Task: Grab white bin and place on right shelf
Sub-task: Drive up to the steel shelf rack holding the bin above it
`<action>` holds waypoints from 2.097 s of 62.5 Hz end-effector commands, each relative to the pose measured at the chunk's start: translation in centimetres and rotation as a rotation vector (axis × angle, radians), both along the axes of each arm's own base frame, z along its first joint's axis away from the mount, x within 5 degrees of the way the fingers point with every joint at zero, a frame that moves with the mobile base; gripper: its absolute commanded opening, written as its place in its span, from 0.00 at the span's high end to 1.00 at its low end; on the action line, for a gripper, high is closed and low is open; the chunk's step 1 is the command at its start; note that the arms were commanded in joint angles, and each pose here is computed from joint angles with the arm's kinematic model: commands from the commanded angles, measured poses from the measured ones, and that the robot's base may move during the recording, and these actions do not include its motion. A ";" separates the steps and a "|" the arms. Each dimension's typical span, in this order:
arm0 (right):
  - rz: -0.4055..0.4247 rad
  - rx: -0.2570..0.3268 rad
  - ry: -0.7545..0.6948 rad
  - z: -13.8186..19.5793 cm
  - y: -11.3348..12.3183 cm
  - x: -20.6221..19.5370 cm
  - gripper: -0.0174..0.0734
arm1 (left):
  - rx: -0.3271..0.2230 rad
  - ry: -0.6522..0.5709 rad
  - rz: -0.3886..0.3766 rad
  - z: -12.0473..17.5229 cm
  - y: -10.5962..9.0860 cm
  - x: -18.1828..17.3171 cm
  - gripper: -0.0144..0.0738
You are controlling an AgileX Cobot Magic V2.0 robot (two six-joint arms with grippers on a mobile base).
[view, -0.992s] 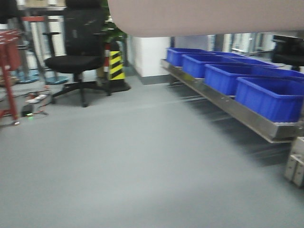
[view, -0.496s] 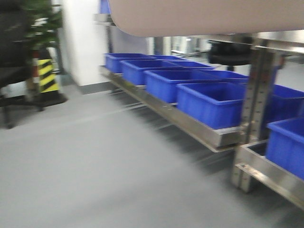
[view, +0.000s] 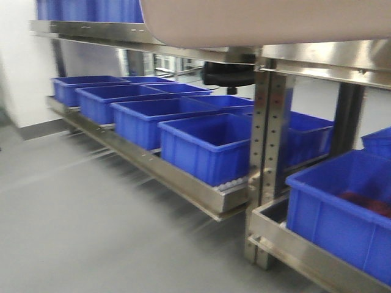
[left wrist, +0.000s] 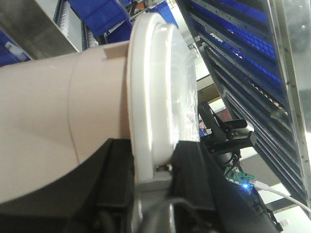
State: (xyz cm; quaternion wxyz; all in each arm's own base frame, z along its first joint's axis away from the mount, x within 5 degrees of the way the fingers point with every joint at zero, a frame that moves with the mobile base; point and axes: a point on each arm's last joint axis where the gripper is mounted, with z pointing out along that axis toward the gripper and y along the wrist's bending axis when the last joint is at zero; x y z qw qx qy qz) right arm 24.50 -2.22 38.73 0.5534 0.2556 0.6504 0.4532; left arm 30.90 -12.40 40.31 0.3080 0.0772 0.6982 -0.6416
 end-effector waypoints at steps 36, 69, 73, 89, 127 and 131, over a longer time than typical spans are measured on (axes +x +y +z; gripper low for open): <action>0.166 0.075 -0.145 3.1 1.9 -1.5 0.74 | -0.102 -0.121 -0.244 3.4 -1.1 -3.8 0.98; 0.166 0.075 -0.145 3.1 1.9 -1.5 0.74 | -0.102 -0.119 -0.244 3.3 -1.1 -3.7 0.98; 0.166 0.075 -0.145 3.1 1.9 -1.5 0.74 | -0.102 -0.119 -0.243 3.3 -1.1 -3.7 0.98; 0.166 0.075 -0.145 3.1 1.9 -1.5 0.74 | -0.101 -0.116 -0.243 3.3 -1.1 -3.6 0.98; 0.166 0.075 -0.145 3.1 1.9 -1.5 0.74 | -0.101 -0.116 -0.243 3.3 -1.1 -3.6 0.98; 0.166 0.075 -0.145 3.1 1.9 -1.5 0.74 | -0.101 -0.116 -0.243 3.3 -1.1 -3.6 0.98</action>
